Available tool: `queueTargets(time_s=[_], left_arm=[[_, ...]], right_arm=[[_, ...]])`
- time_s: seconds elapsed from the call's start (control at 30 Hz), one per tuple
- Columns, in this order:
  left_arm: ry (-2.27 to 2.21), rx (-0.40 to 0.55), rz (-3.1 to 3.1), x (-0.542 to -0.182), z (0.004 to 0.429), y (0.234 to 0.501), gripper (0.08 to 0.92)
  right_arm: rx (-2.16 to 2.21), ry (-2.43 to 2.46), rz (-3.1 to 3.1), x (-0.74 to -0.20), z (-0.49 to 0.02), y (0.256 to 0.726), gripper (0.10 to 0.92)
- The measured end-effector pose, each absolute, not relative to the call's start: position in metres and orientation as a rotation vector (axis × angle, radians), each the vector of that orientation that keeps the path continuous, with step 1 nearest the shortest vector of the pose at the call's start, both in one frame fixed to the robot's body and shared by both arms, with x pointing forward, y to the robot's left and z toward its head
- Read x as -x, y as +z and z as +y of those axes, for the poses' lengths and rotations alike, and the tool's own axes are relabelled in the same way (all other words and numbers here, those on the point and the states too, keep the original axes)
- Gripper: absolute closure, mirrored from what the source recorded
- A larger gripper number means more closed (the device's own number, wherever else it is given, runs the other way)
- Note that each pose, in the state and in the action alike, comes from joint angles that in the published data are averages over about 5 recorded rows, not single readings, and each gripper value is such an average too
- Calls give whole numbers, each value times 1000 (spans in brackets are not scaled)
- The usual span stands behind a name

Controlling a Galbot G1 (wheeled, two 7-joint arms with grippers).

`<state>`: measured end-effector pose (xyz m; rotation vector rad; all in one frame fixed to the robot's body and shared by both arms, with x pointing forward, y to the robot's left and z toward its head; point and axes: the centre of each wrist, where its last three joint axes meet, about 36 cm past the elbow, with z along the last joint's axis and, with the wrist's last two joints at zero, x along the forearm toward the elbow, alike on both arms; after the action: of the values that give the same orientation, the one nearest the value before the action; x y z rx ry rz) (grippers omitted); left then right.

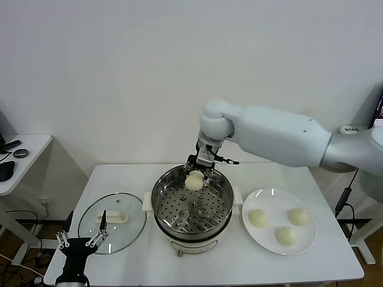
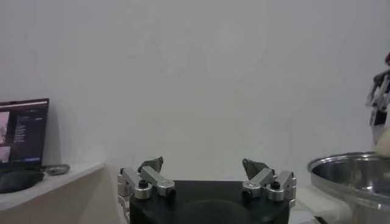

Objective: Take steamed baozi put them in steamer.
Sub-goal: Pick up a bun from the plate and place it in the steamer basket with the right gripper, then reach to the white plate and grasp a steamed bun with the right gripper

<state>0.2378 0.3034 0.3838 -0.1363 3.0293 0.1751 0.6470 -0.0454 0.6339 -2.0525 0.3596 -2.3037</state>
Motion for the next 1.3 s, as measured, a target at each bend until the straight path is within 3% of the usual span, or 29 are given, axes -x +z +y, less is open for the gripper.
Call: queueTargets(time_s=[0.43, 0.77, 1.3], left_arm=[[169, 136, 3033, -239, 302, 381, 177], [167, 138, 3031, -239, 301, 381, 177], [203, 144, 3043, -245, 305, 388, 177]], right_arm=[[2033, -2297, 311, -665, -40, 596, 446], [2005, -2303, 343, -673, -47, 595, 220], [2077, -2386, 1131, -632, -110, 693, 200]])
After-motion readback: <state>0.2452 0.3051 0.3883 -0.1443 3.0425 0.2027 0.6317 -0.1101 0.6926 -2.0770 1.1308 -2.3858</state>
